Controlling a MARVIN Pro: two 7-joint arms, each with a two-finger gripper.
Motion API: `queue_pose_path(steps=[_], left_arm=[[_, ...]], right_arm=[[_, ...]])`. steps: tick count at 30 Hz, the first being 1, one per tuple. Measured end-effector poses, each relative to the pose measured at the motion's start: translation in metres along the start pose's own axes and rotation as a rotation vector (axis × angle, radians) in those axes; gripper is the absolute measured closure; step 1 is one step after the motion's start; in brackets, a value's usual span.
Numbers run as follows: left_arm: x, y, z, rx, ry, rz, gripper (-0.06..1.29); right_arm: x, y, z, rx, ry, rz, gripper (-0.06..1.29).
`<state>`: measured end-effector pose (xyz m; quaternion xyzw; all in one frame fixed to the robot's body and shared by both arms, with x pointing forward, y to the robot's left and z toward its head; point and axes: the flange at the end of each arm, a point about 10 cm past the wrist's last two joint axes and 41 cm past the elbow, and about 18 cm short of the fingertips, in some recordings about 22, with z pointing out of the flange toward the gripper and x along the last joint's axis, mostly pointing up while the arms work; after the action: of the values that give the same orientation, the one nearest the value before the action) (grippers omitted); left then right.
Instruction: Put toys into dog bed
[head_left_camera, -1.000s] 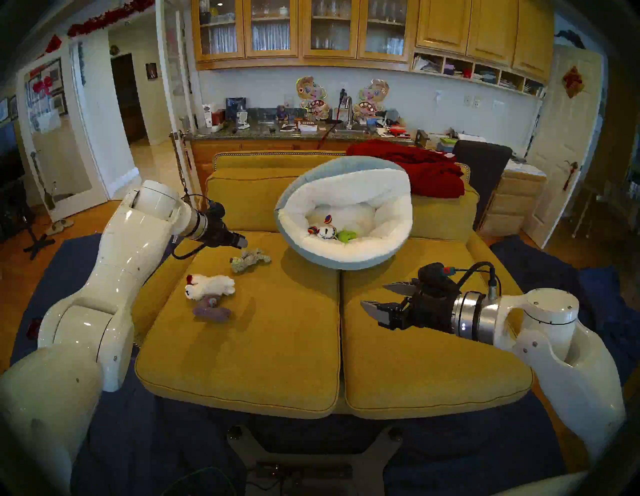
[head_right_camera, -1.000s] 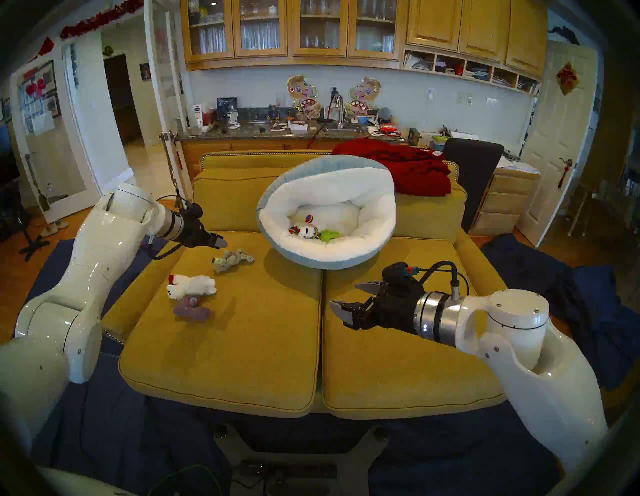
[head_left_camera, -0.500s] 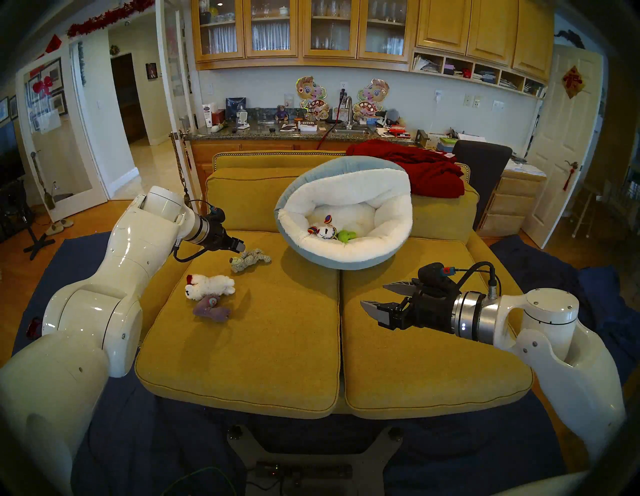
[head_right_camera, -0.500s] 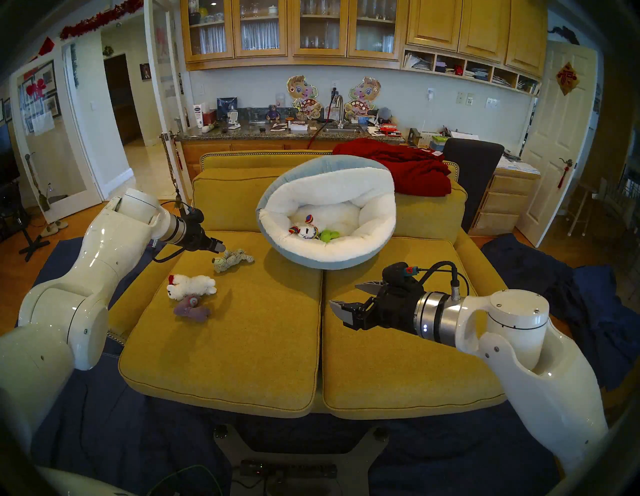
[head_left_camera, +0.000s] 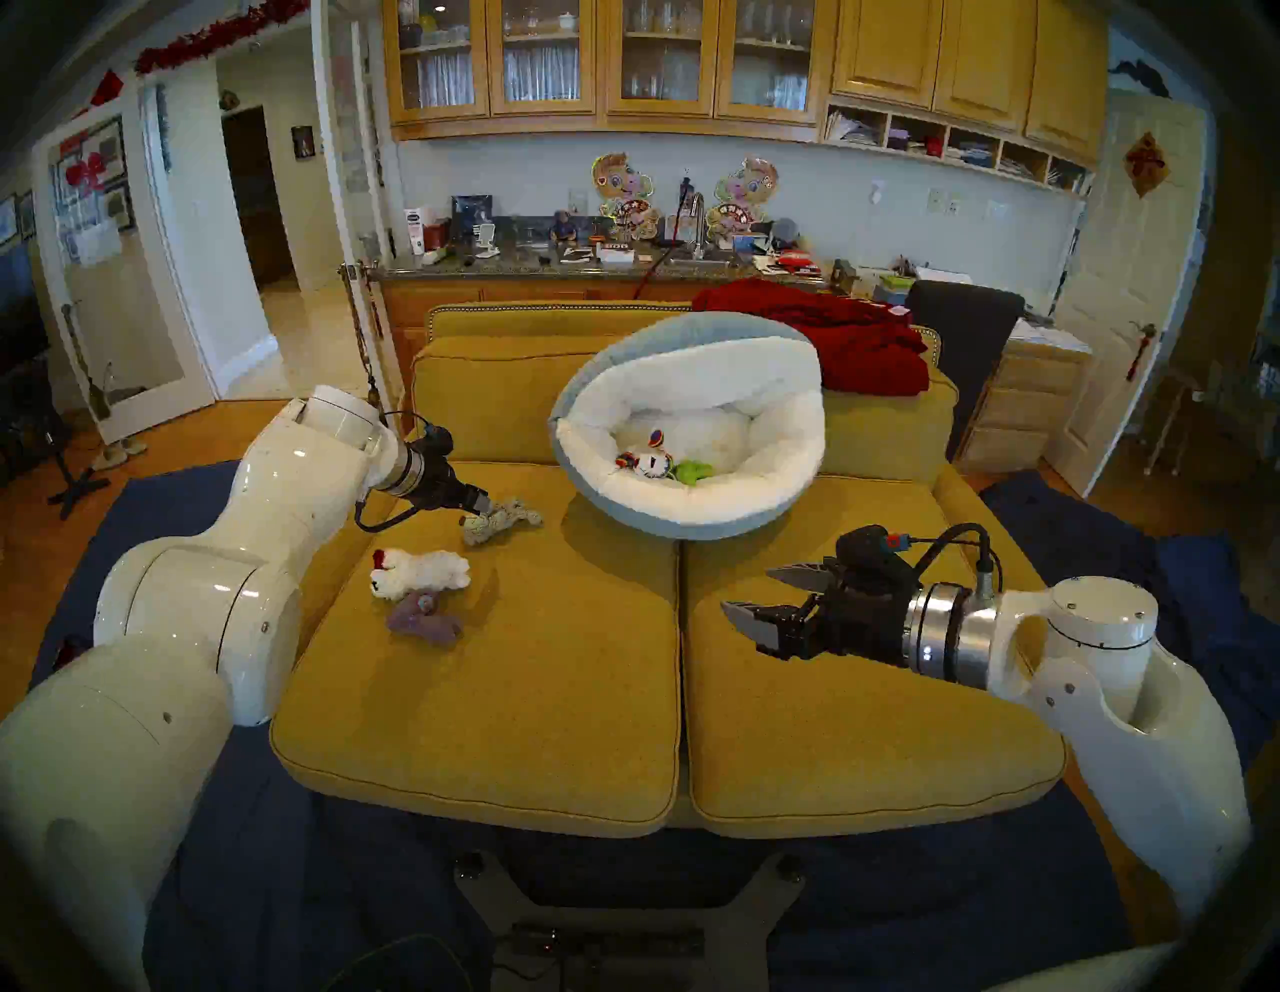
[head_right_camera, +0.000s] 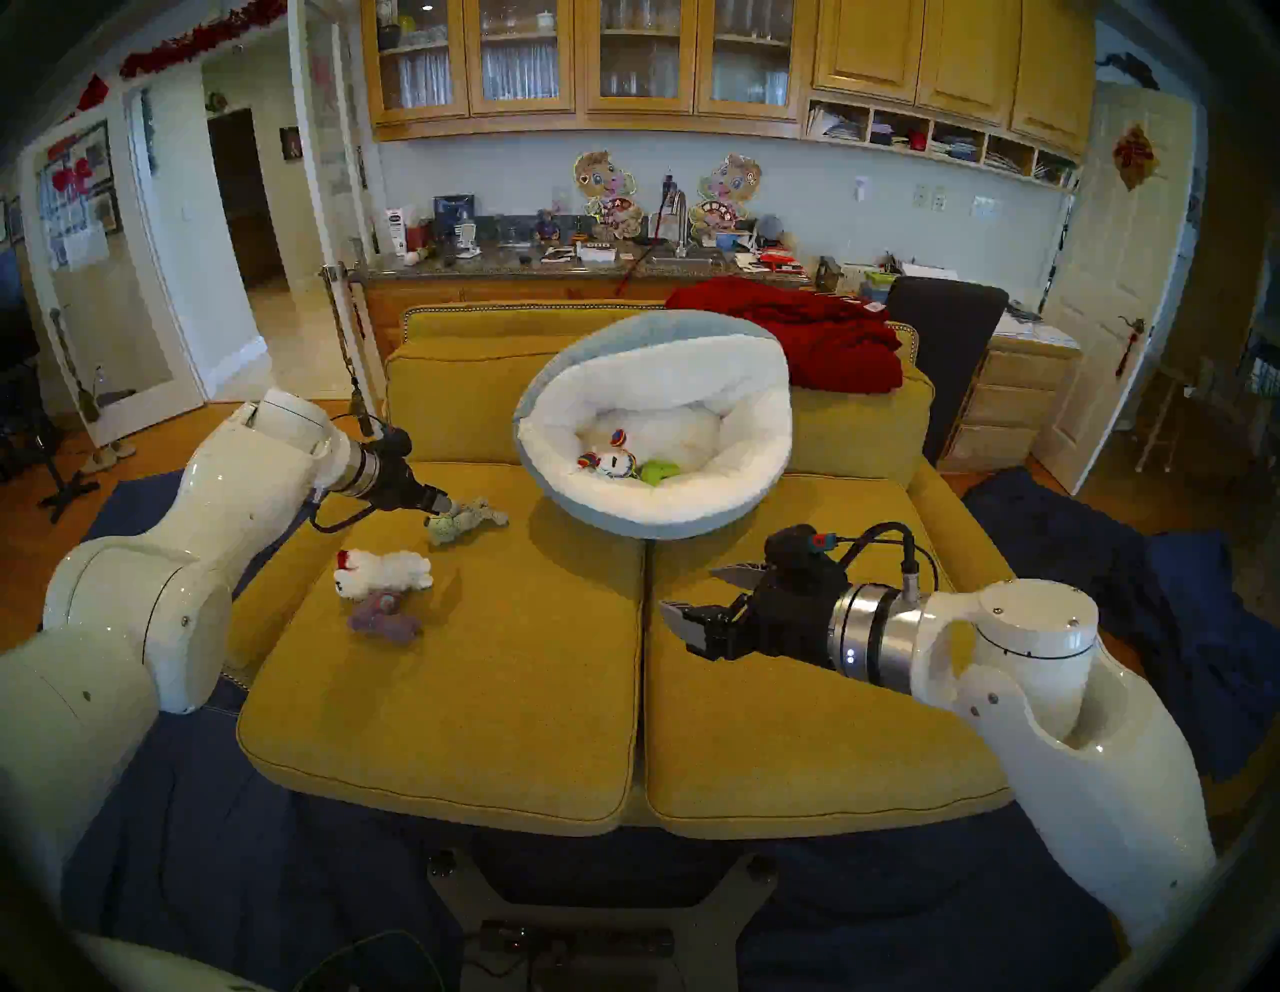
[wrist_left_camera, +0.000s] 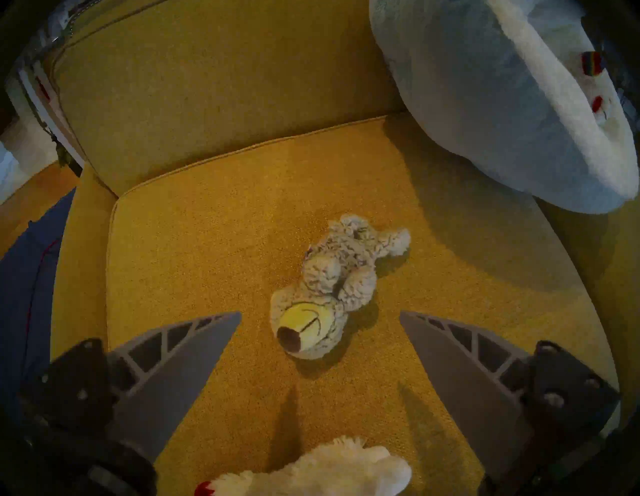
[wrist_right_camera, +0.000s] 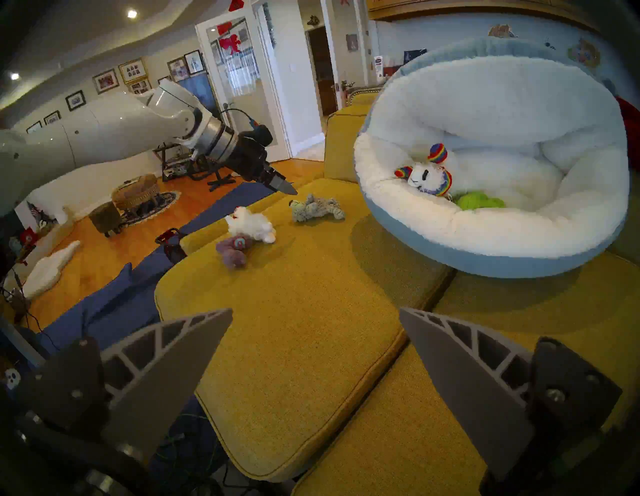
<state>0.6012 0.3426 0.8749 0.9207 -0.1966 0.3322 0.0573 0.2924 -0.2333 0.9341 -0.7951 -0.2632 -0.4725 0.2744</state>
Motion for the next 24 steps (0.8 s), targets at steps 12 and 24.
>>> queue_pose_path(steps=[12, 24], left_arm=[[-0.006, 0.000, 0.011, 0.016, 0.000, -0.009, 0.00], [-0.009, -0.001, 0.016, 0.046, 0.012, -0.017, 0.00]], right_arm=[[0.000, 0.000, 0.000, 0.000, 0.000, 0.000, -0.03], [0.000, 0.000, 0.000, 0.000, 0.000, 0.001, -0.03]])
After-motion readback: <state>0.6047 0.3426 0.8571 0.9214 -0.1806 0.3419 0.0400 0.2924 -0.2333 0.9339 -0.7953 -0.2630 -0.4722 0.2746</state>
